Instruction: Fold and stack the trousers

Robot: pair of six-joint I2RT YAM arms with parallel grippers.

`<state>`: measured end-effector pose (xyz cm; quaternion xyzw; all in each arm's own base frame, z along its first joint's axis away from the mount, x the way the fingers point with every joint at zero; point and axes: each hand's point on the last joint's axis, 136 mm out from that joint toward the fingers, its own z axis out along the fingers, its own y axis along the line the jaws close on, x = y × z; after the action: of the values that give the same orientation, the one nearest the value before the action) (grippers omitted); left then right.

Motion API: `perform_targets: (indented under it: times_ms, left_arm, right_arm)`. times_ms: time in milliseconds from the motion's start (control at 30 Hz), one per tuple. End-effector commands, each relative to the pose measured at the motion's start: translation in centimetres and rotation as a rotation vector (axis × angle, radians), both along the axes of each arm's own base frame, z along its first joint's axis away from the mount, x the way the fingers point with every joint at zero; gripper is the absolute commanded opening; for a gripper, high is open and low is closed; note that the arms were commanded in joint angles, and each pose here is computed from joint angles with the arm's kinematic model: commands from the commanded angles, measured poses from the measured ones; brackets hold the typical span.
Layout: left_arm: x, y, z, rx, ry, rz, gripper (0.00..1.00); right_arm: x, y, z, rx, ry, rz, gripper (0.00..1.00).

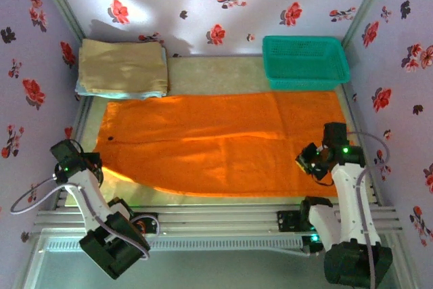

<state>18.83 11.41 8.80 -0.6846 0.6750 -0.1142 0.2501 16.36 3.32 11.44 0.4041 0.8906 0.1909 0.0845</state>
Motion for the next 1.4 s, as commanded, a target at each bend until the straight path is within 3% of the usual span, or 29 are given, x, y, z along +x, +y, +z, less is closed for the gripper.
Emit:
perform_targets:
  times_ms: [0, 333, 433, 633, 833, 1100, 1367]
  left_arm:
    - [1.1, -0.3, 1.8, 0.003, -0.075, -0.043, 0.0]
    - [2.0, -0.3, 3.3, 0.01, -0.129, -0.062, 0.0]
    - [2.1, -0.3, 3.3, 0.006, -0.143, -0.053, 0.0]
    - [2.5, -0.5, 3.2, -0.007, -0.164, -0.059, 0.0]
    - [2.8, -0.3, 3.8, 0.0, -0.169, -0.068, 0.0]
    - [2.8, -0.4, 4.1, -0.002, -0.175, -0.071, 0.0]
    - [3.0, -0.6, 4.3, -0.01, -0.186, -0.077, 0.0]
  right_arm:
    - [-3.4, 0.0, -2.7, 0.013, 0.176, -0.072, 0.2]
    - [-6.6, 1.4, -6.3, 0.032, 0.309, -0.119, 0.32]
    - [-6.8, 1.8, -6.7, 0.025, 0.279, -0.145, 0.39]
    - [-6.6, 2.6, -8.4, 0.041, 0.269, -0.207, 0.39]
    - [-6.6, 3.7, -9.1, -0.004, 0.304, -0.157, 0.4]
    - [-9.3, 3.9, -8.7, -0.074, 0.396, -0.074, 0.42]
    - [-8.8, 5.0, -9.9, -0.055, 0.395, -0.087, 0.44]
